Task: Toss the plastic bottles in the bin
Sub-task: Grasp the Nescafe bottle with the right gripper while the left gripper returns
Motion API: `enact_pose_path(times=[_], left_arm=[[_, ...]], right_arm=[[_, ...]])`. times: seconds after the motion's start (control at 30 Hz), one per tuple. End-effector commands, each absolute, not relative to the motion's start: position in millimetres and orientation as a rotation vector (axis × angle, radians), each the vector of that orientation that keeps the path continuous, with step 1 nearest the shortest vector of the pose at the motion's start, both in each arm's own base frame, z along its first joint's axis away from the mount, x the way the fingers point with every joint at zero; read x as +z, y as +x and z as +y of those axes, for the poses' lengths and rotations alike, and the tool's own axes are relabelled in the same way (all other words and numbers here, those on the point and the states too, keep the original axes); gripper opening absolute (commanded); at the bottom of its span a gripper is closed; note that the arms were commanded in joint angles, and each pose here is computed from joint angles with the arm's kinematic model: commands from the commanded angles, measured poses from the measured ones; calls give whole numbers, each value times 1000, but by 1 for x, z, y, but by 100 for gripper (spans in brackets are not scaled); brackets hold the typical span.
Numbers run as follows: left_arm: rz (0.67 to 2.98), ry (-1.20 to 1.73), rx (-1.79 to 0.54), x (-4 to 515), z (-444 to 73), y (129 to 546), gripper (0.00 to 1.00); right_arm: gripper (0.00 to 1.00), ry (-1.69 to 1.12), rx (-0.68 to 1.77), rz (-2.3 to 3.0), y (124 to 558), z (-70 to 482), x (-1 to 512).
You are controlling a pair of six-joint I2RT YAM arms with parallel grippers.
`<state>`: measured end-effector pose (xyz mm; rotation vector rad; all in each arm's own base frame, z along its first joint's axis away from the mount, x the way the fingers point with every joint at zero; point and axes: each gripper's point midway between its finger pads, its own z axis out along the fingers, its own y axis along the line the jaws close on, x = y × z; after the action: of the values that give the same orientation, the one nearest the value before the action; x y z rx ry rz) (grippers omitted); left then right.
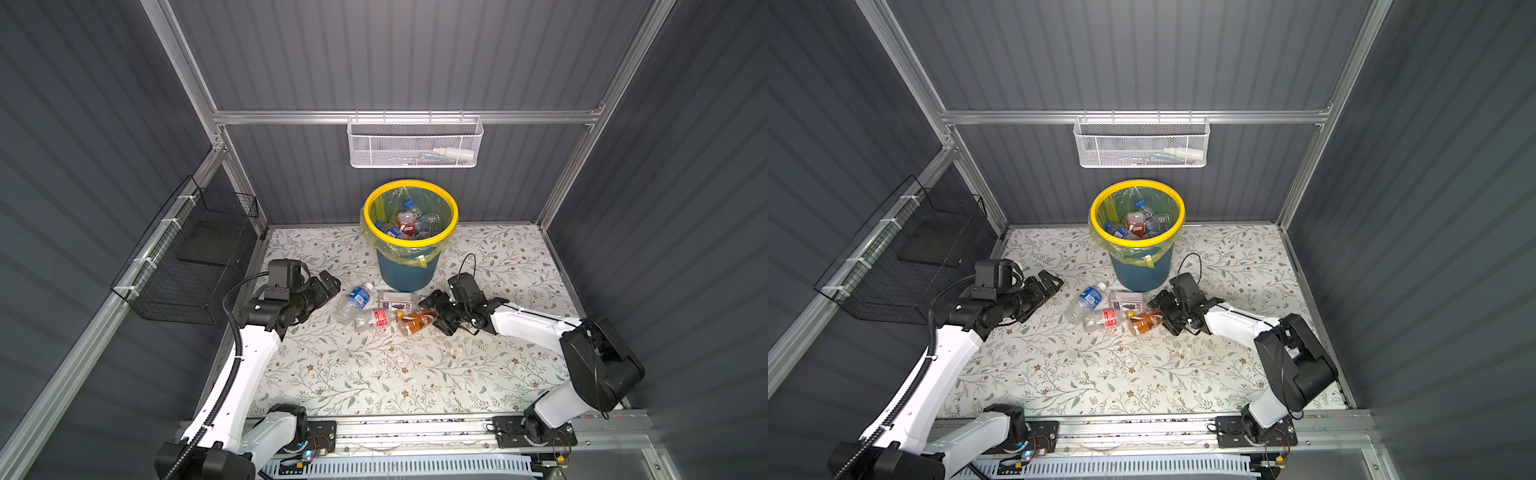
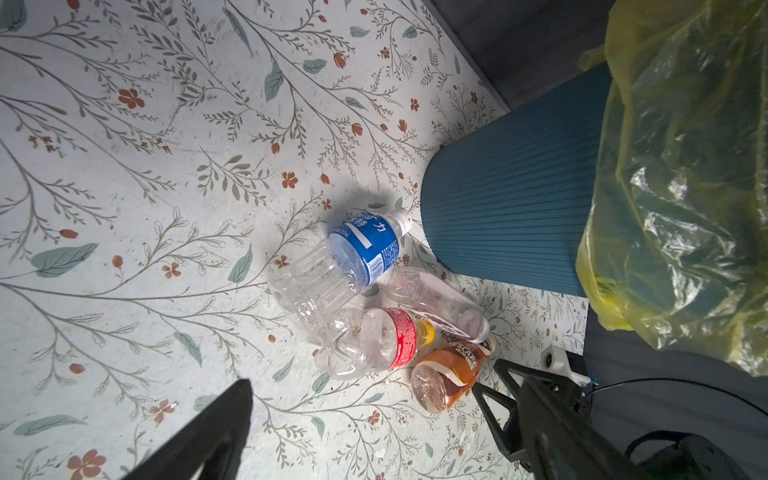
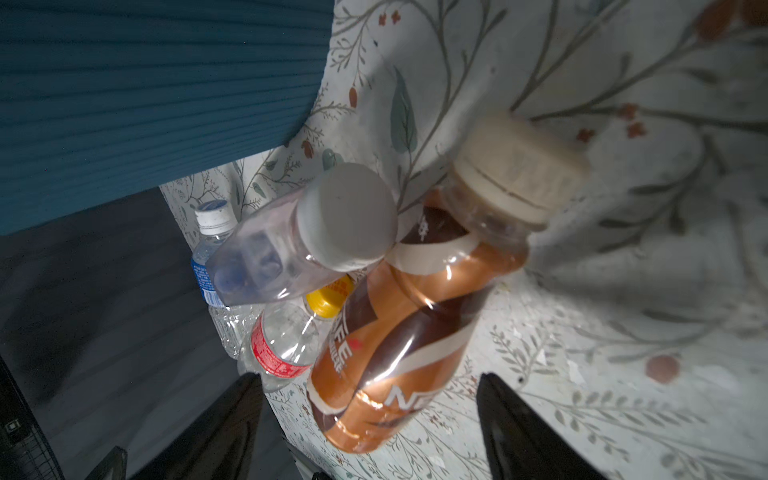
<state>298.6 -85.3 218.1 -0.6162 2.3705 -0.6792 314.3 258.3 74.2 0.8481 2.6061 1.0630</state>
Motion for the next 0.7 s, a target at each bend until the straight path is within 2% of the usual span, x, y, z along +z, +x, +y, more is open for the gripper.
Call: enact_pose_path(times=[0.0, 0.57, 0.67], left_arm=[[2367, -581, -696, 218, -87, 296, 100], [2376, -594, -694, 211, -86, 299, 100], [2378, -596, -699, 209, -87, 300, 100]], right_arm=[[82, 878, 1072, 2572, 327, 267, 79], [81, 858, 959, 2702, 307, 284, 48], [78, 860, 951, 2715, 303, 286, 42]])
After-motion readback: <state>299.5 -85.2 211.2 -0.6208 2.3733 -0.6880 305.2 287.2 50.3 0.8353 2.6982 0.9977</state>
